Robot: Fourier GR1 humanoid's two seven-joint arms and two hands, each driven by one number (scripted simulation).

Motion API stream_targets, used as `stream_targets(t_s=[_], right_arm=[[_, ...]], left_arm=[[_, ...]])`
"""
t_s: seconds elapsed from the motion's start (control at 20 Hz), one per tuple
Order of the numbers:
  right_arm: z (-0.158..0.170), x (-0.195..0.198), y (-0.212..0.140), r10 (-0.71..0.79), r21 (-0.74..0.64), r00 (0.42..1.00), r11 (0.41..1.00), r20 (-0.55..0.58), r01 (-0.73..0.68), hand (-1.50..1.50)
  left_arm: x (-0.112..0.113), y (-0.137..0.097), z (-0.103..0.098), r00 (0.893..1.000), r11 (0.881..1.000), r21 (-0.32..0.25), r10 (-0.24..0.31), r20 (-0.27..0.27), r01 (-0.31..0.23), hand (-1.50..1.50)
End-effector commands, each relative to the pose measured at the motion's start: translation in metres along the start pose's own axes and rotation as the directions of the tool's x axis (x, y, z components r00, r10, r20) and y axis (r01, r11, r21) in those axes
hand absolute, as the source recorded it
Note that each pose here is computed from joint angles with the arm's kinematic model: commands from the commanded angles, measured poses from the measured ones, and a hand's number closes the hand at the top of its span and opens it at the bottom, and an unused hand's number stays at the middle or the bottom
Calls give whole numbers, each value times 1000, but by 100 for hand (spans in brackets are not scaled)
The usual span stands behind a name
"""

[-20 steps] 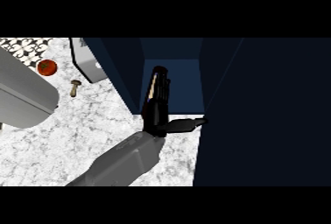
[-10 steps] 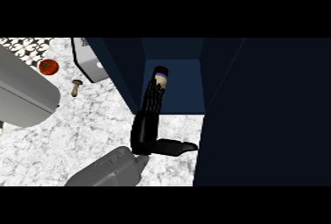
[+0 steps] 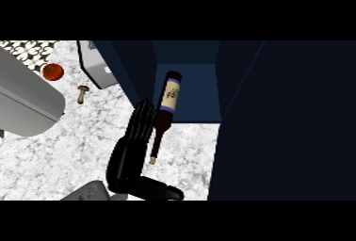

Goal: Pick up the wine, place it into the cabinet and close the cabinet

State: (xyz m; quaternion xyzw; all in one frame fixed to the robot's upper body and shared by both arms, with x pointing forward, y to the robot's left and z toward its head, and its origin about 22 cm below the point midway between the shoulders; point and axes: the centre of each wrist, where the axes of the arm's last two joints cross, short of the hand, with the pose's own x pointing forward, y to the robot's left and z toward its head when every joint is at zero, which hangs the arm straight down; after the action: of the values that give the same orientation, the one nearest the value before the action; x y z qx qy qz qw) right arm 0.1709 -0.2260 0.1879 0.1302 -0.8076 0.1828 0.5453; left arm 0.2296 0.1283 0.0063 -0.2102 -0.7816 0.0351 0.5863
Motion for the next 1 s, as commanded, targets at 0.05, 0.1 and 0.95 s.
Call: stream_targets(t_s=[0.05,0.1,0.95], right_arm=[[11,12,16,15,157,1000,987,3,-16,150],[17,14,15,12,166,1000,986,17,-15,150],[11,38,98,-174,459,983,870,-55,179,150]], left_arm=[[39,11,14,1000,999,-46,25,-4,-25,150],[47,33,12,1000,999,-42,12,6,-11,150],[118,98,86,999,999,40,25,28,-26,-150]])
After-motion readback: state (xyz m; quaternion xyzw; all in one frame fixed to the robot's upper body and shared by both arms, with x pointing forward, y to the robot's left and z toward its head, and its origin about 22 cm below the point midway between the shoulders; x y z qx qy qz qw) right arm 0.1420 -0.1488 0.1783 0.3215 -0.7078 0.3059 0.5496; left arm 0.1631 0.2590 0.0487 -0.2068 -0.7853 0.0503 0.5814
